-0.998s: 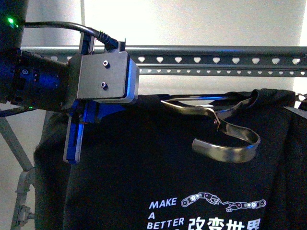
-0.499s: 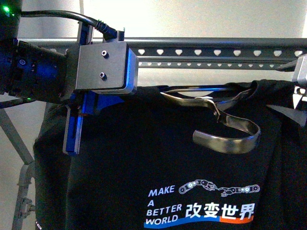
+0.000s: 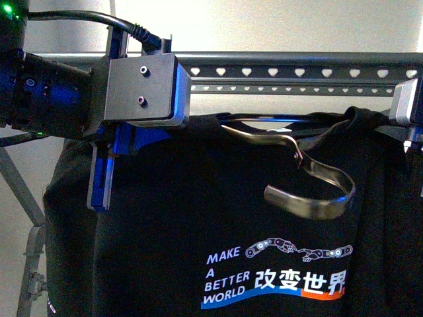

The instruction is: Hang clothes on hanger

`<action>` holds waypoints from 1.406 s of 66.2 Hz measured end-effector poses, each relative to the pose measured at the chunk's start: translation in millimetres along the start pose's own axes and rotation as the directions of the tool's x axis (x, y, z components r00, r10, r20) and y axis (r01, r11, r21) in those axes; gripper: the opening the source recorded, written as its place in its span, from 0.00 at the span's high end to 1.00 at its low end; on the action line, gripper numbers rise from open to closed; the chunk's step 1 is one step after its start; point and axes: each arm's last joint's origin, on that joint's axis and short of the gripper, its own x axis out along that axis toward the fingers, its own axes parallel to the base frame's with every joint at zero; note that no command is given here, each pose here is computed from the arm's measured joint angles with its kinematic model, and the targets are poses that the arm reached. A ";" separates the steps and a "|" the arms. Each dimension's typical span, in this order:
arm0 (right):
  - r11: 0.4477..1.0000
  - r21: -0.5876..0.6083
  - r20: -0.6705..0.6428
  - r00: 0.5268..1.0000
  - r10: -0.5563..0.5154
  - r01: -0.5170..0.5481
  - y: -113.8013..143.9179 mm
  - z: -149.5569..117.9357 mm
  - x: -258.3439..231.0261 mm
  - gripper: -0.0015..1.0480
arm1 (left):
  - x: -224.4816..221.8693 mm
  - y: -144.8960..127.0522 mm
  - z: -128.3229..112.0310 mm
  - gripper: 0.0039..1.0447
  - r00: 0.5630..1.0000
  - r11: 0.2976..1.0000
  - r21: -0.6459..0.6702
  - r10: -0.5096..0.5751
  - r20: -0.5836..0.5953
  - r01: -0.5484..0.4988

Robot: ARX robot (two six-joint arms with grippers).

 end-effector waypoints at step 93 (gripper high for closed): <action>0.608 0.706 -0.037 0.839 0.543 -0.363 31.7 -3.5 -106.3 0.96 | -6.6 18.2 -8.6 0.06 0.921 0.702 -0.602 0.228 -0.317 -0.381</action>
